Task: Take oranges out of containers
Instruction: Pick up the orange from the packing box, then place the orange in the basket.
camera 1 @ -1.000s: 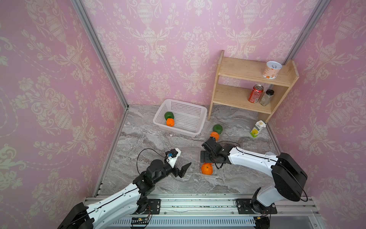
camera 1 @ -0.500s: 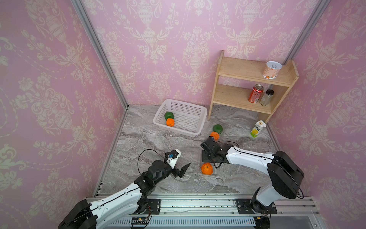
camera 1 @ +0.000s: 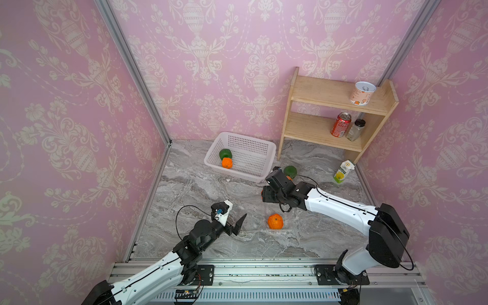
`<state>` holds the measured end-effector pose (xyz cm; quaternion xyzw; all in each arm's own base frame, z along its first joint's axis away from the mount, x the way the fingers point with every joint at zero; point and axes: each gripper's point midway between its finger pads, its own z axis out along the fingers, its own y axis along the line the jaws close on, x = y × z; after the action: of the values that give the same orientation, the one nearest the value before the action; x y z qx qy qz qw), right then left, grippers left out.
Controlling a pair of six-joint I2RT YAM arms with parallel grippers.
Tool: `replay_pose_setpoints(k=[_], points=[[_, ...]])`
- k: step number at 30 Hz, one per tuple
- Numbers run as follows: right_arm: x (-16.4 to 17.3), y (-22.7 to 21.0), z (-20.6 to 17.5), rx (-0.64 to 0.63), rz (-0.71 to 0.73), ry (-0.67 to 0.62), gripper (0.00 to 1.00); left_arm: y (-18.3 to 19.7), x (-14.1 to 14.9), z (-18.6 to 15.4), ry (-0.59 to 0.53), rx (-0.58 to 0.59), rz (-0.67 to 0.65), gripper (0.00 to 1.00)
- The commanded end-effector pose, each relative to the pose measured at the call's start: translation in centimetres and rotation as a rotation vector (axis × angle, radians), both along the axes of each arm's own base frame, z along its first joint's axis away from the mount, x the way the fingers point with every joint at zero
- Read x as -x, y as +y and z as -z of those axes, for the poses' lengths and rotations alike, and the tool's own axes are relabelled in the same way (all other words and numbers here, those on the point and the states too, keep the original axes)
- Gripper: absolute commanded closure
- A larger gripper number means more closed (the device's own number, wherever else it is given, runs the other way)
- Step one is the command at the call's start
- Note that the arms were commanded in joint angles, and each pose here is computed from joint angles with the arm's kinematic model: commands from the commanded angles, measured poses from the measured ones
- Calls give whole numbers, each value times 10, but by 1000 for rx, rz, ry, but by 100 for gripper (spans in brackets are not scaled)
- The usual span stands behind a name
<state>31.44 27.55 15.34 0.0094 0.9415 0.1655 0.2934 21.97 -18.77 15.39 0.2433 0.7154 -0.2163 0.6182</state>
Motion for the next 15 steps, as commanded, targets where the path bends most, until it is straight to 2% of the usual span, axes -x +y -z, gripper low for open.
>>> replay_pose_setpoints(k=[1, 6, 9, 12, 13, 15], points=[[-17, 10, -38, -35, -6, -87, 45, 1, -1, 0, -13, 8, -2, 1], [-66, 22, -73, -85, -2, -155, 46, -1, -2, 2, -1, 18, 6, 1], [-103, 24, -78, -90, 33, -159, 46, -2, -4, 5, 5, 15, -1, 1], [-140, 41, -74, -129, -8, -120, 44, -6, -4, 8, 22, 8, 16, 1], [-153, 49, -73, -141, -28, -117, 41, -7, -4, 7, 26, 9, 22, 1], [-177, 62, -63, -167, -31, -88, 26, -11, -2, 5, 33, 23, 43, 1]])
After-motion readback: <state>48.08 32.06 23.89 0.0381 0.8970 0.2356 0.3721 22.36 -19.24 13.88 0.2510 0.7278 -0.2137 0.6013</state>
